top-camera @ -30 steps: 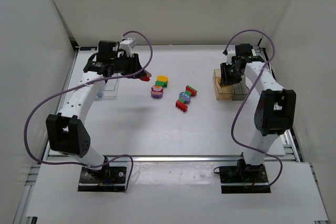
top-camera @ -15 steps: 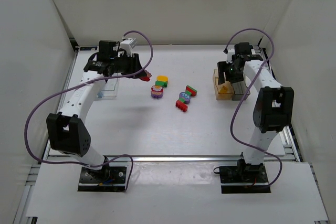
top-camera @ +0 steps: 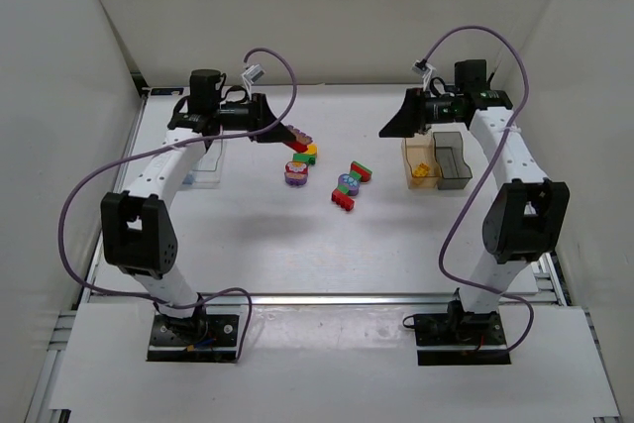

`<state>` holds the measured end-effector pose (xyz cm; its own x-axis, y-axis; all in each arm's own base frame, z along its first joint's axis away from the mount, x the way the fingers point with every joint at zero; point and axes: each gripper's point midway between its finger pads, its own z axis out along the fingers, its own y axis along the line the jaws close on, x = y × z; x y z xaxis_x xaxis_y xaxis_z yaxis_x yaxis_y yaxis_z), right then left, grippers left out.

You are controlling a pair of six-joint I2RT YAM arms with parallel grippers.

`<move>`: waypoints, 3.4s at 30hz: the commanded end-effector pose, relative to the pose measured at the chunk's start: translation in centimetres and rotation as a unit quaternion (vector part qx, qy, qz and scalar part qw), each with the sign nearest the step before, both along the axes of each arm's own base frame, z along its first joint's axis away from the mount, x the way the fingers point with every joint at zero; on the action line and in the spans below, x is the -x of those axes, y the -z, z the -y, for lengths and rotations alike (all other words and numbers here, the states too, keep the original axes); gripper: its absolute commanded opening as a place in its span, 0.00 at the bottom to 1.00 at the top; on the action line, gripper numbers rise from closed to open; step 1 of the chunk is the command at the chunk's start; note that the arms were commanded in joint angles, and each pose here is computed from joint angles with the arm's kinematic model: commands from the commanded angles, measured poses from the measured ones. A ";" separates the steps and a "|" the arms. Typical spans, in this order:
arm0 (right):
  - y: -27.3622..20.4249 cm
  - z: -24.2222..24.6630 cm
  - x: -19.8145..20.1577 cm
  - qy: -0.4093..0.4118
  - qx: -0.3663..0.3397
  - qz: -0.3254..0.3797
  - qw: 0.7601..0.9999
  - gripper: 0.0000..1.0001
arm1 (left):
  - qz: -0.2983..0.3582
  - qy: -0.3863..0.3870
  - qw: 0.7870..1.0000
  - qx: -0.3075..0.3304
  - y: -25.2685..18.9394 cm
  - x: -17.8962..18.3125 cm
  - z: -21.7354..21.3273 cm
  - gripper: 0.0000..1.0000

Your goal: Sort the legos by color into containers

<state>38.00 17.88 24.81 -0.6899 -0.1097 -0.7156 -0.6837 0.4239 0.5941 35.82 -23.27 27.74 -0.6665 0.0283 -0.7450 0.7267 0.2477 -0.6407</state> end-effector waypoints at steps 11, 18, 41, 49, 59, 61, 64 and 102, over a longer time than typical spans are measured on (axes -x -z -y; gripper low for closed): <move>-7.6 -7.8 3.1 -0.188 -0.163 -0.030 0.968 0.71 | -0.008 0.143 0.987 0.071 -3.1 3.7 2.3 0.11; -6.4 -11.9 5.4 -0.238 -0.158 -0.054 0.957 0.71 | 0.003 0.142 0.987 0.070 -3.5 2.6 2.8 0.11; -5.8 -15.3 6.0 -0.277 -0.157 -0.055 0.946 0.69 | 0.002 0.168 0.983 0.073 -3.4 2.9 4.5 0.11; -5.5 -15.8 7.0 -0.289 -0.154 -0.056 0.943 0.58 | 0.005 0.168 0.983 0.073 -3.3 2.7 4.5 0.11; -5.2 -15.8 6.6 -0.284 -0.152 -0.057 0.945 0.08 | 0.004 0.164 0.984 0.071 -3.2 2.6 4.6 0.32; -5.4 -15.9 6.7 -0.284 -0.151 -0.053 0.945 0.03 | 0.000 0.164 0.984 0.071 -3.1 2.7 4.6 0.43; -5.6 -15.9 6.6 -0.283 -0.151 -0.048 0.946 0.00 | -0.010 0.162 0.984 0.069 -2.7 2.8 4.6 0.55; -6.7 -11.3 1.3 -0.194 -0.139 -0.002 0.971 0.00 | -0.037 0.170 0.983 0.064 -0.7 5.5 4.0 0.11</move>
<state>33.60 32.50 28.45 -0.7167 -0.2581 -0.6478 -0.6496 -0.0907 0.7548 33.68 -27.84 27.15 -0.6967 0.1296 -0.7056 0.7115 -0.0011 -0.7027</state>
